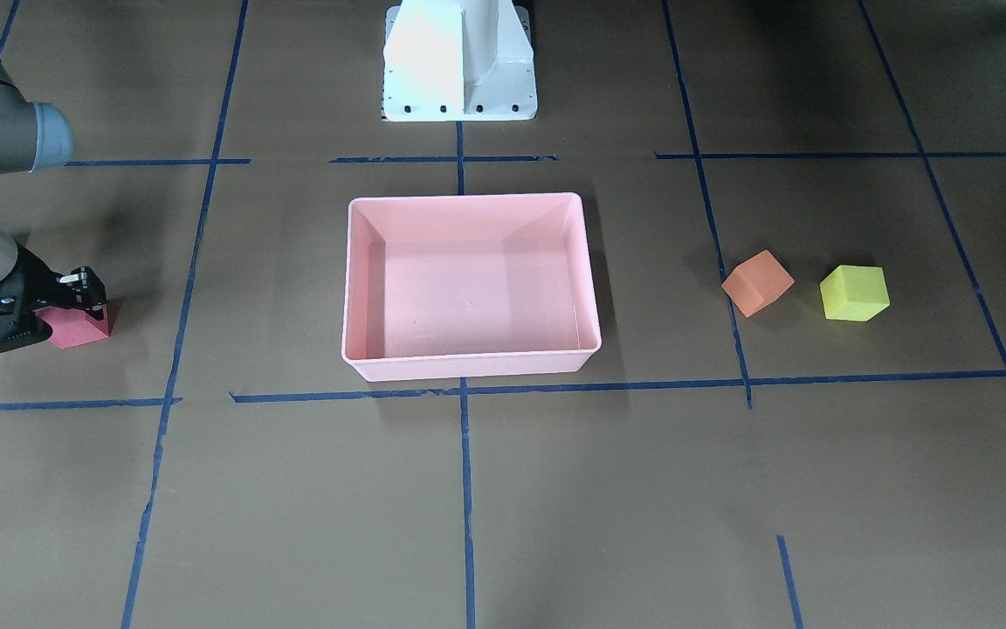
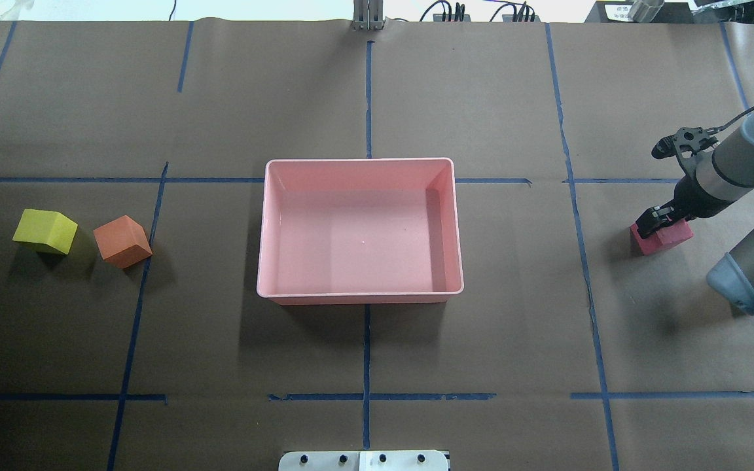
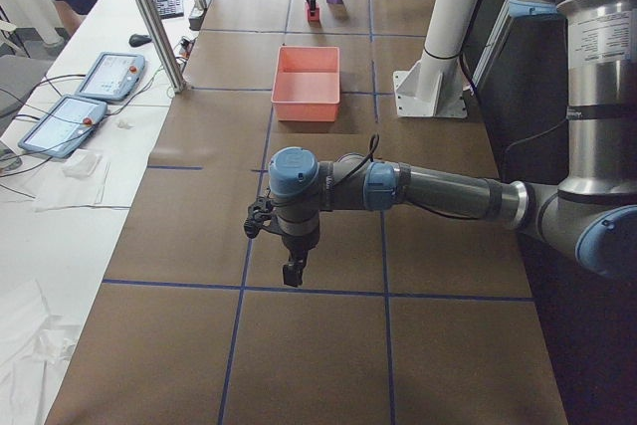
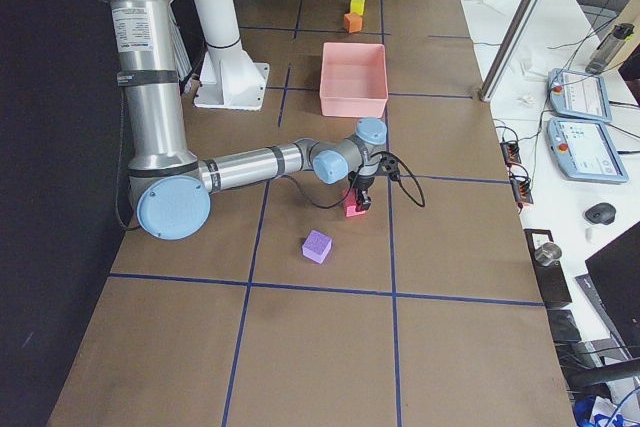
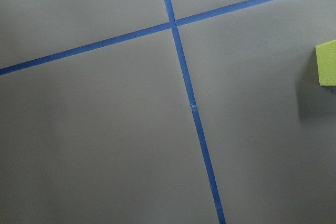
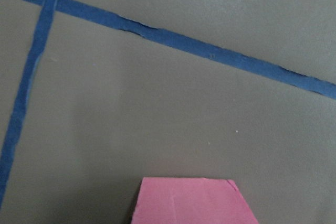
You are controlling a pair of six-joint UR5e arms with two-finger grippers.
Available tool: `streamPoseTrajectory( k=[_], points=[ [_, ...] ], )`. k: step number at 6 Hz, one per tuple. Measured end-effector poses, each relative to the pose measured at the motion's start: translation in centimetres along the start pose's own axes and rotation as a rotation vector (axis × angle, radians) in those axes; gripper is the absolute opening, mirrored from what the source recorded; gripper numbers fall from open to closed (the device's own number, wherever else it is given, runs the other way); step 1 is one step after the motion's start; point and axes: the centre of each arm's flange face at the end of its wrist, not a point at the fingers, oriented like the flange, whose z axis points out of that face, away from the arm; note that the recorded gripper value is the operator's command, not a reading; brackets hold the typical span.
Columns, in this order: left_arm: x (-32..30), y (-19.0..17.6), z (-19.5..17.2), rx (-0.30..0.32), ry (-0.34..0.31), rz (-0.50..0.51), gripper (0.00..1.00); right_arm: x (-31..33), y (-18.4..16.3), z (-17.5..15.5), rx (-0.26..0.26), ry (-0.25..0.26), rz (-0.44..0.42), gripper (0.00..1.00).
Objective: Place blocks into pink bin with both arms
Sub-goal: 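Carry the pink cube over the pink bin and release it inside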
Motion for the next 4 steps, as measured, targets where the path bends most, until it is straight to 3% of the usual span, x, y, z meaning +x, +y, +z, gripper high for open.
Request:
streamPoseTrajectory(
  k=[2, 4],
  points=[
    [1.0, -0.3, -1.2, 0.023, -0.007, 0.019, 1.00, -3.8, -1.6, -3.8, 0.058, -0.039, 0.044, 0.26],
    [2.3, -1.9, -1.9, 0.055, -0.016, 0.068, 1.00, -11.0, -6.1, -8.8, 0.104, -0.087, 0.198, 0.26]
  ],
)
